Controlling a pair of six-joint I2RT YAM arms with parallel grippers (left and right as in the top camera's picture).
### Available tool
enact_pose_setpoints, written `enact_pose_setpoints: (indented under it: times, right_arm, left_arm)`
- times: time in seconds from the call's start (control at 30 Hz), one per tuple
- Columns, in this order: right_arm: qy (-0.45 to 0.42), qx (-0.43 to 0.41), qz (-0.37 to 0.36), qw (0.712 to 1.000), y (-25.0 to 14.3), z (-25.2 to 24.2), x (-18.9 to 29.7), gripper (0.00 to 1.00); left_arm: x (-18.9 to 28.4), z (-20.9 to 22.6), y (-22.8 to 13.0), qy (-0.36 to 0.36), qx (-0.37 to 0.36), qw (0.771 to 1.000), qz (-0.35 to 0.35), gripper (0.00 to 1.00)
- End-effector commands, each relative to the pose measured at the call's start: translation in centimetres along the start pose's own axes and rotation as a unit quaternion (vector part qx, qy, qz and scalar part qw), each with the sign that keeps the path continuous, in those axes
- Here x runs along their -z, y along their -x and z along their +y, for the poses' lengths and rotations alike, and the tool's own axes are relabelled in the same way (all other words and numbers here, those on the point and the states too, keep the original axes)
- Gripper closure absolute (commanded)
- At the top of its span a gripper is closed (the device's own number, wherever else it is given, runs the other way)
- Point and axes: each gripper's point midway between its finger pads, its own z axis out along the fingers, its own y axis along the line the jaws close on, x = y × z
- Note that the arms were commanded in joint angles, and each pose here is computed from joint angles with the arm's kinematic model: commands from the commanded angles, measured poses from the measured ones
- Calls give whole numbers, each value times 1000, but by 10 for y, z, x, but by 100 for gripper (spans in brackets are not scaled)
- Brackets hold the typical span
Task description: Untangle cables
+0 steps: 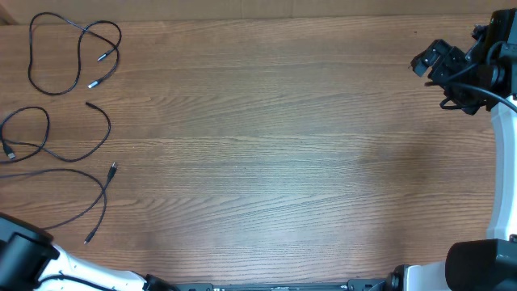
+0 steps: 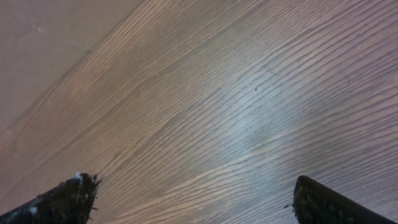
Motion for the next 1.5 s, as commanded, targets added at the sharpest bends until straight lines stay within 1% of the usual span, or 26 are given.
enact_pose_setpoints:
  times: [0.0,0.03,0.07,0.13,0.2,0.23,0.27,0.3,0.33,0.37,0.43,0.5,0.63,0.67,0.77,0.8,0.83,0.9,1.1,1.2,1.33,1.4,1.47]
  right_arm:
    - [7,0,-8,1000,4,4,4,0]
    - [7,0,-8,1000,4,4,4,0]
    - [7,0,-8,1000,4,4,4,0]
    - [7,0,-8,1000,4,4,4,0]
    - [7,0,-8,1000,4,4,4,0]
    - [7,0,-8,1000,4,4,4,0]
    - [7,0,-8,1000,4,4,4,0]
    - [7,0,-8,1000,4,4,4,0]
    - [7,0,-8,1000,4,4,4,0]
    - [7,0,-8,1000,4,4,4,0]
    - [7,0,-8,1000,4,4,4,0]
    - [7,0,-8,1000,4,4,4,0]
    - [7,0,-8,1000,4,4,4,0]
    - [7,0,-8,1000,4,4,4,0]
    - [7,0,-8,1000,4,4,4,0]
    - [7,0,-8,1000,4,4,4,0]
    - [7,0,-8,1000,4,4,4,0]
    - [7,0,-8,1000,4,4,4,0]
    - [7,0,-8,1000,4,4,4,0]
    - [7,0,-8,1000,4,4,4,0]
    - [7,0,-8,1000,4,4,4,0]
    - [7,0,-8,1000,4,4,4,0]
    - [7,0,-8,1000,4,4,4,0]
  left_arm:
    - [70,10,38,-36,33,996,-73,0]
    - [77,6,37,-52,31,996,-72,0]
    - [96,-17,32,-132,24,989,-66,0]
    - [116,-51,29,-243,19,968,-62,2]
    - [139,-89,25,-361,26,931,-50,0]
    - [148,-104,19,-407,45,912,-26,0]
    - [152,-117,10,-432,64,899,5,0]
    - [151,-125,1,-435,80,896,36,0]
    - [146,-132,-13,-424,94,898,72,0]
    - [138,-139,-27,-402,99,905,103,0]
    - [123,-147,-52,-349,89,922,141,0]
    - [111,-157,-77,-311,66,932,172,0]
    - [105,-184,-108,-297,39,933,202,0]
    - [105,-190,-115,-297,38,932,207,2]
    - [102,-194,-127,-263,48,939,216,5]
    - [99,-193,-130,-247,50,944,215,8]
    - [96,-191,-133,-225,52,950,212,14]
    - [90,-188,-139,-194,50,957,208,18]
    - [81,-198,-161,-179,25,963,201,18]
    - [75,-203,-171,-180,34,962,202,16]
    - [67,-201,-182,-173,47,962,206,20]
    - [63,-194,-182,-156,45,966,201,22]
    - [60,-185,-181,-131,42,971,195,30]
